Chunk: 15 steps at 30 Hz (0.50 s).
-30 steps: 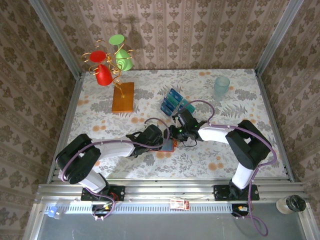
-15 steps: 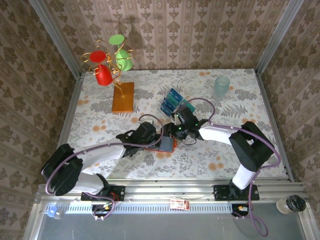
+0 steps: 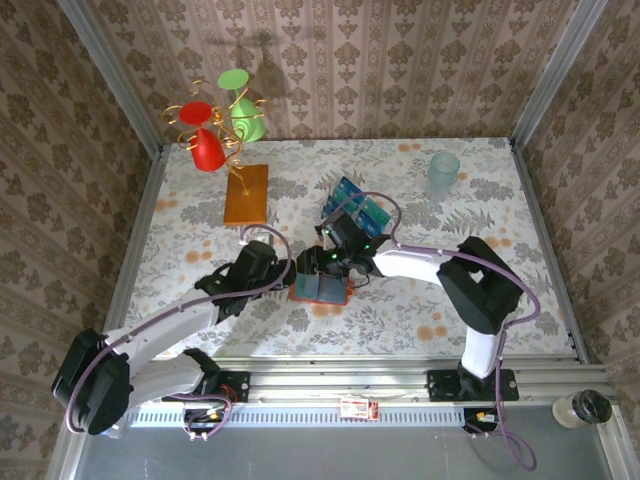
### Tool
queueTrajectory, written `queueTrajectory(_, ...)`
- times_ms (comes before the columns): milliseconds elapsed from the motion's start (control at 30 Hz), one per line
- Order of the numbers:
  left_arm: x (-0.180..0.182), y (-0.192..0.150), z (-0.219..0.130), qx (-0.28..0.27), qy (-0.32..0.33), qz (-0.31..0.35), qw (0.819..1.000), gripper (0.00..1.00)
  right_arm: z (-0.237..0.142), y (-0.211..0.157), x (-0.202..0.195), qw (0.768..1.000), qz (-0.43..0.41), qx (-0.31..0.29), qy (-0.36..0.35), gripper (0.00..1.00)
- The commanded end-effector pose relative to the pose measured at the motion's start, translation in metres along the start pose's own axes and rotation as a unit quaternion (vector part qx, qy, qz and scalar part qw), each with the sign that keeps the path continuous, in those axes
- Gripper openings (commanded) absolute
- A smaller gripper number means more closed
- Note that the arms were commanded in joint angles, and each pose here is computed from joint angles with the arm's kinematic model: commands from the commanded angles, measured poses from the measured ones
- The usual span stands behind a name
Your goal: Put the credit cards into the card holder
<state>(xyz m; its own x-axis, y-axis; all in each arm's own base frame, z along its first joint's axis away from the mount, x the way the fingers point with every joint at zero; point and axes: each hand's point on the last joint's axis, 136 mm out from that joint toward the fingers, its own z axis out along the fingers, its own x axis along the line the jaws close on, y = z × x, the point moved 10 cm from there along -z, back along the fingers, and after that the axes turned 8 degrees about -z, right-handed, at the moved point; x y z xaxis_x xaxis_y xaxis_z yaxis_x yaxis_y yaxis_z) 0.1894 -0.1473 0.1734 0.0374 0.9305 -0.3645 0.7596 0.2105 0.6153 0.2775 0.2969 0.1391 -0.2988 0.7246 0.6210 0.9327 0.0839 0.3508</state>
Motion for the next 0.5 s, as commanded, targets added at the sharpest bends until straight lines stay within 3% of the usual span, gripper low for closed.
queueTrajectory(0, 0.007, 0.000, -0.003, -0.005, 0.001, -0.001, 1.000, 0.76, 0.013, -0.005, -0.003, 0.999, 0.011, 0.030, -0.016, 0.53)
queueTrajectory(467, 0.017, -0.007, 0.001, 0.007, 0.006, -0.010, 1.000, 0.76, 0.007, -0.003, -0.003, 1.000, -0.002, 0.025, -0.011, 0.52)
